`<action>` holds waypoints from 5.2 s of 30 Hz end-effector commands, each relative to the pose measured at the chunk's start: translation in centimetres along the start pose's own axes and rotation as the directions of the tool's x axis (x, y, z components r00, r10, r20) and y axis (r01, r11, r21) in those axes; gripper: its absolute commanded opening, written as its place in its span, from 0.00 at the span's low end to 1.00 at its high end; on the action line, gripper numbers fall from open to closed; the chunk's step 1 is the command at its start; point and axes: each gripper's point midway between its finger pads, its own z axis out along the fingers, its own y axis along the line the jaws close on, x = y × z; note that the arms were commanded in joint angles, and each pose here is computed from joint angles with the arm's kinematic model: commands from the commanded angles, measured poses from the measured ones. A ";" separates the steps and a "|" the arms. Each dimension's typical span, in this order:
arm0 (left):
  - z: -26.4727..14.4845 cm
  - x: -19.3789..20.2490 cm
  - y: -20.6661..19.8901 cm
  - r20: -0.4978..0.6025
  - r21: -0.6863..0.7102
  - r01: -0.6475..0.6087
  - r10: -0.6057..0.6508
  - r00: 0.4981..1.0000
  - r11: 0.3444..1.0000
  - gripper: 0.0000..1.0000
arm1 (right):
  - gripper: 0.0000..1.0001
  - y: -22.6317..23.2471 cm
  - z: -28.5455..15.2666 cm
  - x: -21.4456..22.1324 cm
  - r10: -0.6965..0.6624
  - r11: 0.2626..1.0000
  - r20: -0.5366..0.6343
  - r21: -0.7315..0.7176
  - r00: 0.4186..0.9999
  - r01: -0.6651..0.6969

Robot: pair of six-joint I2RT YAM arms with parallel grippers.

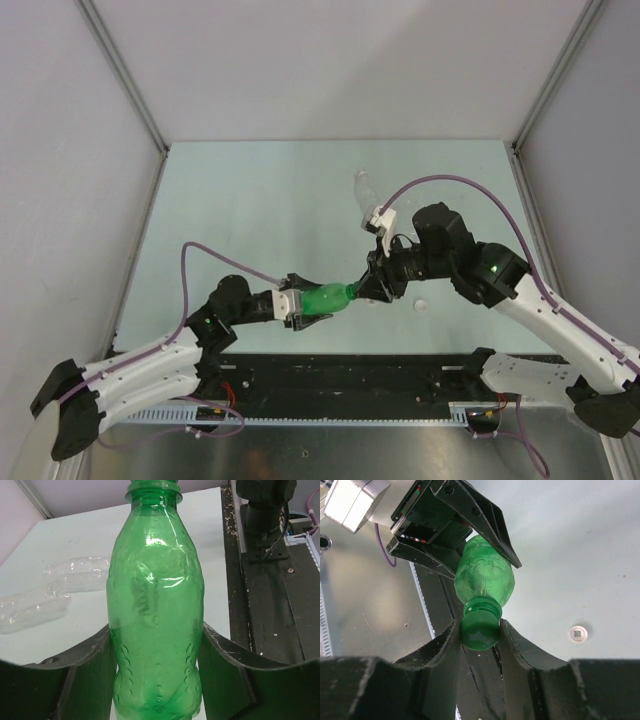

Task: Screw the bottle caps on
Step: Screw the bottle cap onto the plastic bottle.

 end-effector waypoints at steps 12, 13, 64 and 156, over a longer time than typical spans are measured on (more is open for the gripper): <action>0.6 -4.9 1.2 0.126 -0.013 -0.043 0.044 0.991 0.999 0.22 | 0.15 -0.4 0.3 -1.9 -0.035 0.999 0.063 0.042 0.997 0.033; 0.5 -5.0 1.2 0.128 -0.014 -0.042 0.044 0.991 0.999 0.21 | 0.15 -0.5 0.4 -1.9 -0.037 0.998 0.061 0.050 0.997 0.034; 1.3 -9.9 5.5 0.251 -0.169 0.178 -0.132 0.959 0.970 0.20 | 0.18 1.6 1.6 -2.0 -0.114 0.992 0.081 -0.038 0.990 0.118; 6.7 -6.9 10.1 0.159 -0.282 0.161 -0.119 0.980 0.946 0.02 | 0.15 -7.5 1.7 -1.3 0.131 0.769 0.158 0.606 0.979 -0.201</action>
